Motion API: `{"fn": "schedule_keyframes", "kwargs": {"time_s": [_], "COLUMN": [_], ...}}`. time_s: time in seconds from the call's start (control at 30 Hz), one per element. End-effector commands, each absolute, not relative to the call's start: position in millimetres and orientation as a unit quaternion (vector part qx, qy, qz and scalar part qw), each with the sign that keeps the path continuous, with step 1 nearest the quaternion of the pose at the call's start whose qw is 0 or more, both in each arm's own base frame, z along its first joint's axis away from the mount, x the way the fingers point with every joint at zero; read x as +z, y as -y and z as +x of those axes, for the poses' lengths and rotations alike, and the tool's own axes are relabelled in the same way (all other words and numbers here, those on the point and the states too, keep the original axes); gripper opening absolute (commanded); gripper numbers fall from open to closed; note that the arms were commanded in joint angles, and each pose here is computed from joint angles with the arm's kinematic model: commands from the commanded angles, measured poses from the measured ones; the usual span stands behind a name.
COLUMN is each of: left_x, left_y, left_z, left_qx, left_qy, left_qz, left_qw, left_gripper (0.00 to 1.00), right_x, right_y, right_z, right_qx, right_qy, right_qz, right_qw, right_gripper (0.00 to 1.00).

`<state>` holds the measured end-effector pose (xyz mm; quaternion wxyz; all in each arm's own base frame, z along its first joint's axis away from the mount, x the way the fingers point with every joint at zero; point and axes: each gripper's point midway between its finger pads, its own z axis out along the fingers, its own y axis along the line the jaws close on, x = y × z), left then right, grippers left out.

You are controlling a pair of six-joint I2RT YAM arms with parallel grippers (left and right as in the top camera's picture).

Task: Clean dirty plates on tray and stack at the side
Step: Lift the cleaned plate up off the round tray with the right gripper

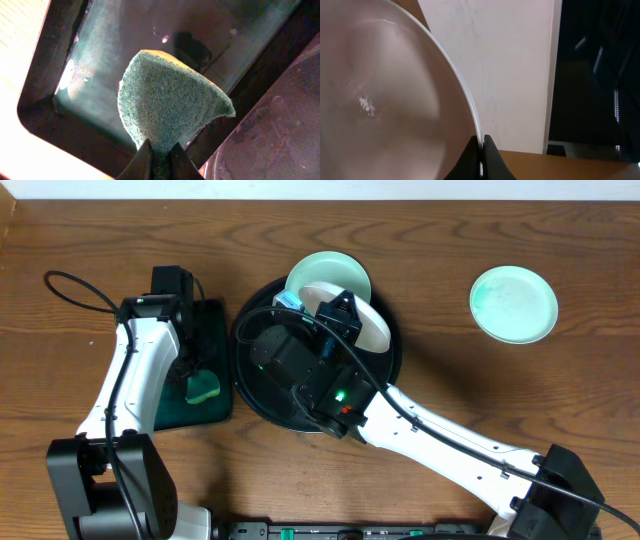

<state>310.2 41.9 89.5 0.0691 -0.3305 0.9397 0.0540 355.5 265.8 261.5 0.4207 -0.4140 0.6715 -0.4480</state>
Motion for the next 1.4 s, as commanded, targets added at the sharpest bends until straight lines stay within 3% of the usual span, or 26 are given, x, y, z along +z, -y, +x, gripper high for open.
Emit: {"fn": "schedule_keyframes", "kwargs": {"time_s": [0.0, 0.5, 0.57, 0.73, 0.77, 0.9, 1.13, 1.37], "left_x": [87.6, 27.6, 22.6, 21.4, 21.4, 21.4, 21.4, 21.4], "left_y": [-45.6, -51.9, -51.9, -52.4, -52.5, -52.4, -52.4, -52.4], "left_z": [316.0, 313.2, 313.2, 319.4, 320.5, 320.8, 320.8, 320.6], "left_qx": [0.058, 0.075, 0.076, 0.074, 0.073, 0.073, 0.073, 0.073], "left_qy": [-0.943, -0.943, -0.944, -0.945, -0.945, -0.945, -0.945, -0.945], "left_qz": [-0.318, -0.323, -0.321, -0.319, -0.319, -0.319, -0.319, -0.319], "left_qw": [0.079, 0.012, 0.007, 0.018, 0.020, 0.020, 0.020, 0.020], "left_gripper": [0.10, 0.09, 0.23, 0.28, 0.38, 0.57, 0.61, 0.65], "right_x": [282.4, 282.2, 282.3, 282.2, 282.3, 282.3, 280.5, 229.6], "right_y": [-261.9, -261.8, -261.8, -261.8, -261.8, -261.8, -262.7, -262.9], "right_z": [352.7, 352.7, 352.7, 352.6, 352.7, 352.7, 353.9, 368.0], "right_qx": [-0.454, -0.453, -0.453, -0.453, -0.453, -0.453, -0.437, -0.248], "right_qy": [-0.671, -0.672, -0.672, -0.672, -0.672, -0.672, -0.683, -0.795], "right_qz": [-0.394, -0.393, -0.393, -0.393, -0.393, -0.393, -0.379, -0.322], "right_qw": [0.435, 0.435, 0.435, 0.435, 0.435, 0.435, 0.446, 0.450], "right_gripper": [0.01, 0.01, 0.01, 0.01, 0.01, 0.01, 0.01, 0.01]}}
